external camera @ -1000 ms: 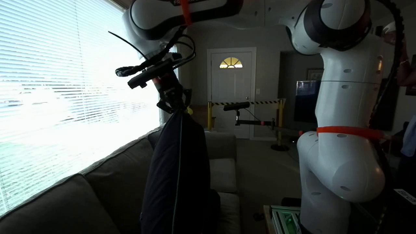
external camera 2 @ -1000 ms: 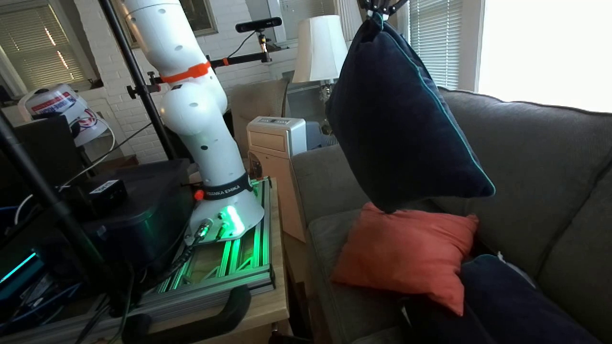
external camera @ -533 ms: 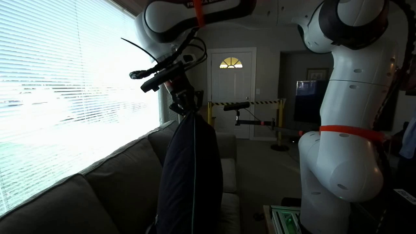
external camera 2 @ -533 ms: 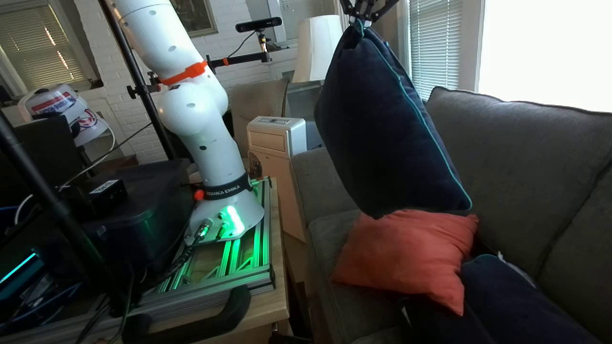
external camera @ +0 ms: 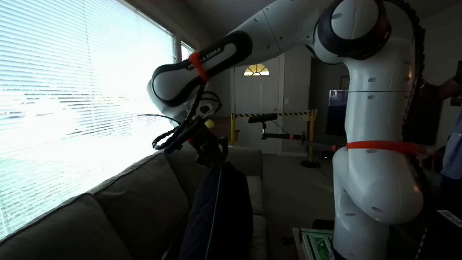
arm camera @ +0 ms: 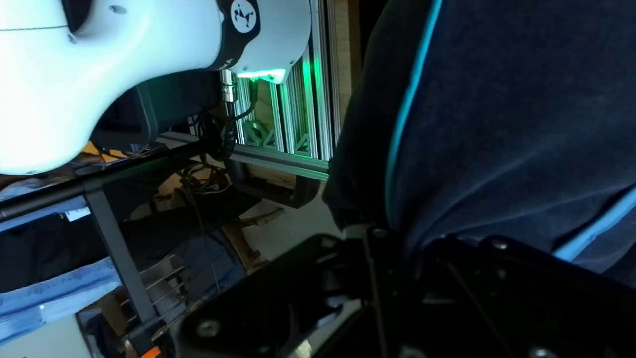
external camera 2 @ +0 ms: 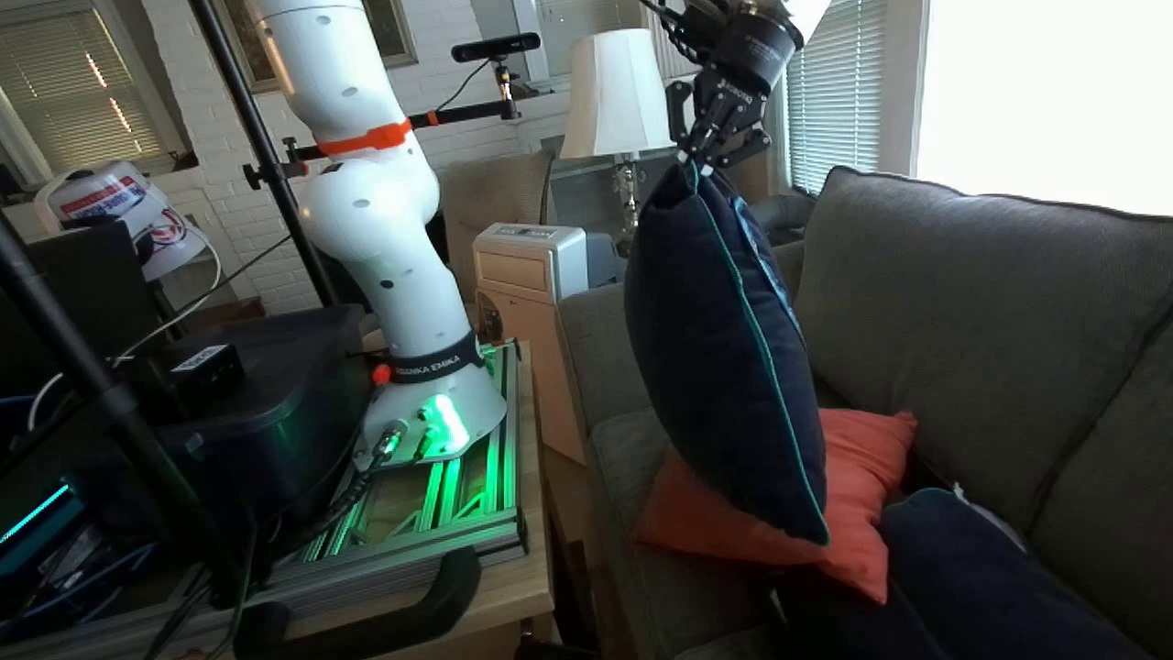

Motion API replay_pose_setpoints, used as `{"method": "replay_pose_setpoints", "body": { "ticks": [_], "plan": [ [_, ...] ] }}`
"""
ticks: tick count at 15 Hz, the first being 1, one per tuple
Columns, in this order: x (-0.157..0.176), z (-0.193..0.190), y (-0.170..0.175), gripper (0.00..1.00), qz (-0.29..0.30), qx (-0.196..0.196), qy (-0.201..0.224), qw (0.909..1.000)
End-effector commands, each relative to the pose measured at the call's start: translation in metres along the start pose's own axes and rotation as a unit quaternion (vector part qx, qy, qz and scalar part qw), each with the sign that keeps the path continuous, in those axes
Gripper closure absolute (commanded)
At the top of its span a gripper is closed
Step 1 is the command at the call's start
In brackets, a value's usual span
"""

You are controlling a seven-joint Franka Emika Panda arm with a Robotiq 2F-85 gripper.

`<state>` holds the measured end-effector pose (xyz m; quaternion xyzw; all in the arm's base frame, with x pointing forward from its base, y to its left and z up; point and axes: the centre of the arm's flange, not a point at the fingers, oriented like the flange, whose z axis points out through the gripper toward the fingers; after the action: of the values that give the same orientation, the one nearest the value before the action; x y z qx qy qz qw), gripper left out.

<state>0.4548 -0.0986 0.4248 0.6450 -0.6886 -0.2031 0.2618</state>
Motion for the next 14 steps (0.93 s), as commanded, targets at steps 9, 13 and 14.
{"method": "replay_pose_setpoints", "body": {
  "ticks": [9,13,14],
  "plan": [
    [-0.069,0.042,-0.145,0.98,-0.011,0.074,0.096,0.9926],
    [-0.111,0.069,-0.168,0.98,-0.052,0.074,0.115,0.9892],
    [-0.118,0.077,-0.171,0.98,-0.059,0.072,0.116,0.9889]
  ]
}}
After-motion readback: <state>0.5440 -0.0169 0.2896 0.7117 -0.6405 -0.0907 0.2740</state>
